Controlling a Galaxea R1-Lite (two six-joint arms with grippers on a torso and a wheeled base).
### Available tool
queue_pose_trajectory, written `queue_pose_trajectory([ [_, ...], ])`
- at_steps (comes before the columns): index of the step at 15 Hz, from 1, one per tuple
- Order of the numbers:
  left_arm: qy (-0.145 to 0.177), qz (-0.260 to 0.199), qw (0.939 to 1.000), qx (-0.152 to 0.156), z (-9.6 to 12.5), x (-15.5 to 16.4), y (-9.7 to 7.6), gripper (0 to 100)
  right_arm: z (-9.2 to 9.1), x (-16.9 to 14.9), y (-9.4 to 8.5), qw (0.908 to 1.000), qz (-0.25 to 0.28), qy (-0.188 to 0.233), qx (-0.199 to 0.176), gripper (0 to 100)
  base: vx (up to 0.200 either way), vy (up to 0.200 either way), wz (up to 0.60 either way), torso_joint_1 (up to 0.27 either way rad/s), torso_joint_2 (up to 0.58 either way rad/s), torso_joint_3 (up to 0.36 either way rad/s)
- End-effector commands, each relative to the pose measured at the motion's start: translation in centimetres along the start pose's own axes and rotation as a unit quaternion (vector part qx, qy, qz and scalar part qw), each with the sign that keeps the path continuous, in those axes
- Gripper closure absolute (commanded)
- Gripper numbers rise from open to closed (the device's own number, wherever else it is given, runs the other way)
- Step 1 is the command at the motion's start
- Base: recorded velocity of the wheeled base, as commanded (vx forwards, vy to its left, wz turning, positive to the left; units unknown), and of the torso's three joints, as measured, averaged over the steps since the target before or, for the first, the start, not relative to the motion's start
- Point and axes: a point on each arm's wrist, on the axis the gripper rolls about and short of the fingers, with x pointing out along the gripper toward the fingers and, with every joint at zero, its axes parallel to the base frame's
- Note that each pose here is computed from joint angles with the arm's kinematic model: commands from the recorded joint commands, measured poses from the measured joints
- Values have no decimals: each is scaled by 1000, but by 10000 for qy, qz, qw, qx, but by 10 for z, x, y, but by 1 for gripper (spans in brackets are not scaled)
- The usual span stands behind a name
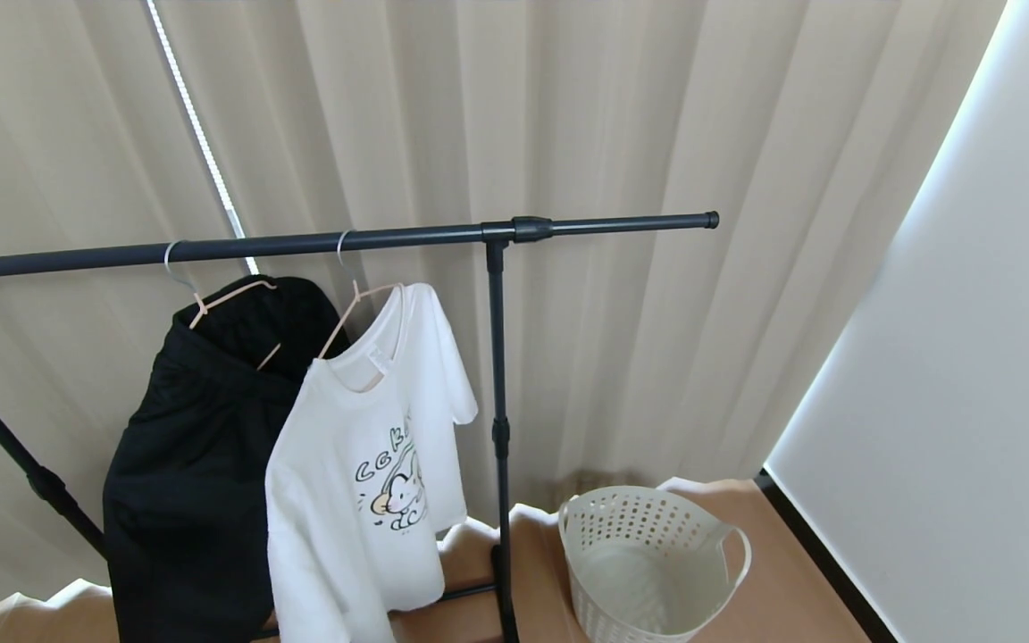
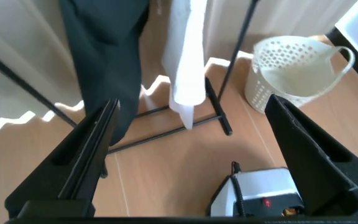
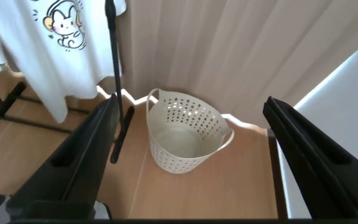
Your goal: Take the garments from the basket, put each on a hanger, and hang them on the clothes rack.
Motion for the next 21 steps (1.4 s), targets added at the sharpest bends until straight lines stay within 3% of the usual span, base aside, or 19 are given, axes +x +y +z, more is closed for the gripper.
queue_pose_trajectory([
  [1,-320,432,9985,-121,-2,-5,0,0,-4,-4,3,9991,-378,-164,130,0,0,0,0,0,0,0],
  [3,-671,714,9950,-197,-4,-11,0,0,-5,-6,4,9983,-432,-343,178,0,0,0,0,0,0,0],
  [4,-1233,765,9893,-179,-8,-19,-2,0,-6,-8,4,9975,-471,-443,282,0,0,0,0,0,0,0],
  [5,-1503,672,9863,-126,-10,-22,-3,0,-6,-8,4,9968,-478,-493,399,0,0,0,0,0,0,0],
  [8,-1491,581,9869,-206,-9,-22,-3,0,-6,-8,4,9960,-535,-508,515,0,0,0,0,0,0,0],
  [11,-1497,572,9866,-321,-9,-22,-3,0,-7,-8,1,9890,-1106,-501,848,0,0,0,0,0,0,0],
  [17,-1497,572,9866,-321,-9,-22,-3,0,-7,-8,1,9888,-1153,-485,812,0,0,0,0,0,0,0],
  [21,-1497,572,9866,-321,-9,-22,-3,0,-7,-8,1,9887,-1145,-495,827,0,0,0,450,1,2,1],
])
